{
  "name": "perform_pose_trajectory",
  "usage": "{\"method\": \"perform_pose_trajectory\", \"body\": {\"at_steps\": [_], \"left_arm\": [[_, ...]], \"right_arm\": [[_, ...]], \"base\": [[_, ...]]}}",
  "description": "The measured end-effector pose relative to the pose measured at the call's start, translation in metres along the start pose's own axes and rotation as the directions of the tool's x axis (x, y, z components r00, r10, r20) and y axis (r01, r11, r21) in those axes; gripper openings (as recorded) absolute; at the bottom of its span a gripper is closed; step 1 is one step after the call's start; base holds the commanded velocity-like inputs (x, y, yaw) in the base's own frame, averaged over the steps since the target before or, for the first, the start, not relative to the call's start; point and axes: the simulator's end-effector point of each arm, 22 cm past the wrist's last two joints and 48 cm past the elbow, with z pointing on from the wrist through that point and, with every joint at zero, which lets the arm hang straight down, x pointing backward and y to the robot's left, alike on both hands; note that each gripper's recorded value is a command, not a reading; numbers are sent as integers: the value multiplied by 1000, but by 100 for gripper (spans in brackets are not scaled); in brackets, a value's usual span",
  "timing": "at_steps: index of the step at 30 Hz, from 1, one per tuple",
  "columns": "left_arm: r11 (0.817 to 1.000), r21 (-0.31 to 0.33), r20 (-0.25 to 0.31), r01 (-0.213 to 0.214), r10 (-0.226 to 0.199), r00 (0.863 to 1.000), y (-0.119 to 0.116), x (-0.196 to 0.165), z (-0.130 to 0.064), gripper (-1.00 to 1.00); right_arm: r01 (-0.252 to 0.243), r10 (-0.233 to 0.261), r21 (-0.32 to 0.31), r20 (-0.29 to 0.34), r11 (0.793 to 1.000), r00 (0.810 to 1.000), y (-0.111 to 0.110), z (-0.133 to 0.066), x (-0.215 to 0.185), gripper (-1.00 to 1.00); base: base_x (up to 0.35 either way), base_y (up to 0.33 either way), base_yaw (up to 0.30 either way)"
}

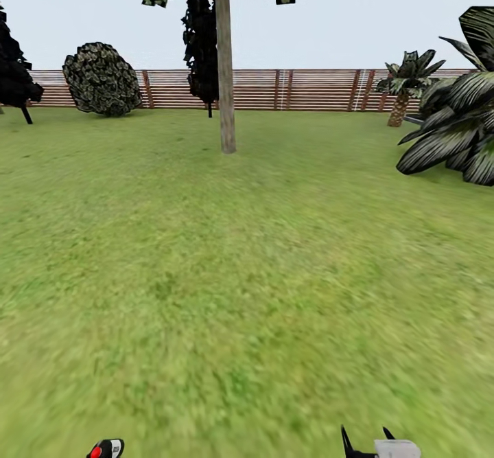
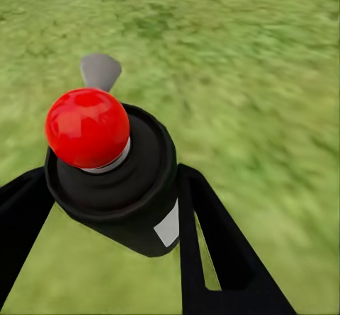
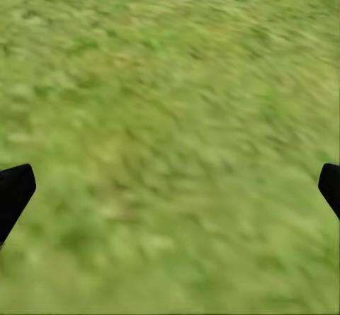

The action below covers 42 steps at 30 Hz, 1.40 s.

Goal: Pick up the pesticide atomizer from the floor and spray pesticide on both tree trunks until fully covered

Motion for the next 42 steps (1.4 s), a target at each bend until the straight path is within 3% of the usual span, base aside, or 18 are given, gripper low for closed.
{"method": "perform_pose_trajectory", "body": {"at_steps": [42], "left_arm": [[1000,0,1,0,0,1000,0,-1,0,-100]], "right_arm": [[0,0,0,-2,1000,1000,0,0,1,100]], "base": [[336,0,0]]}}
